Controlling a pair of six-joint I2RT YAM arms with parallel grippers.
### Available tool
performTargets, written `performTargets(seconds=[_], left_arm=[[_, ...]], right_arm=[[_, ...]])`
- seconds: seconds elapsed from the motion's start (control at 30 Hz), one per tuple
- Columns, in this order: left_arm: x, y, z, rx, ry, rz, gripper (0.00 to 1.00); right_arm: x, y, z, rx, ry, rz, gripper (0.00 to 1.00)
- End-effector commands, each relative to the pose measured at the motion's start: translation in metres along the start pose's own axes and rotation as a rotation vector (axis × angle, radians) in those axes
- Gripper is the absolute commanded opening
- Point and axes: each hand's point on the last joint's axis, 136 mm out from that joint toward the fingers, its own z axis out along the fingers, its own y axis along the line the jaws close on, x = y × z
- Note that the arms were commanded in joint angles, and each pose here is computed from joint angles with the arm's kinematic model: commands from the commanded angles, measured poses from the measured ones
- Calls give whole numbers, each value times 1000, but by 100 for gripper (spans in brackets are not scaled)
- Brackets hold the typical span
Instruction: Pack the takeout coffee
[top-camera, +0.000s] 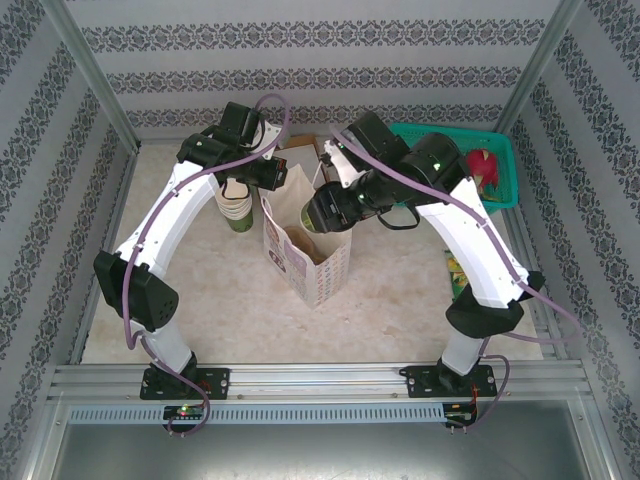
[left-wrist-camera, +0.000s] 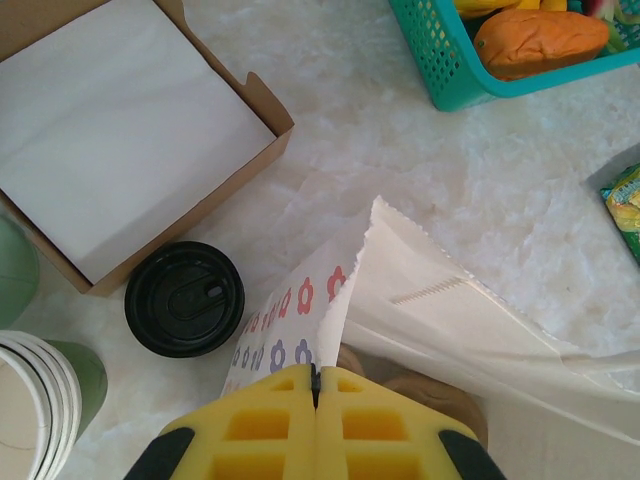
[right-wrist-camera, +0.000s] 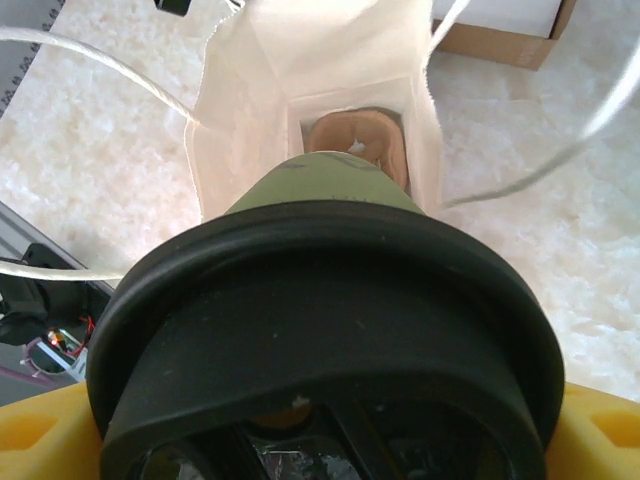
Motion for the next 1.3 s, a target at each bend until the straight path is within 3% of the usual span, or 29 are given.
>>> performTargets(seconds=[0.0,0.17,0.3,0.7,1.0,1.27], left_arm=[[-5,-7,-7,4,-32,-3,0],[-6,-9,-6,14,-33,-7,0],[-6,-8,-5,9,-34,-1,0],[-9,-10,-3,22,-35,-5,0],[-12,-15,-4,47,-44,26,0],[-11,-15,-4,53,-43,35,0]], right_arm=[[13,4,9,8,75,-13,57],[8,22,30,-36,106,-26,57],[8,19,44,-1,129,-24,57],[14,31,66,-105,197,-38,58],[16,7,76,-6,214,-4,58],[22,-26,77,179,240,0,58]])
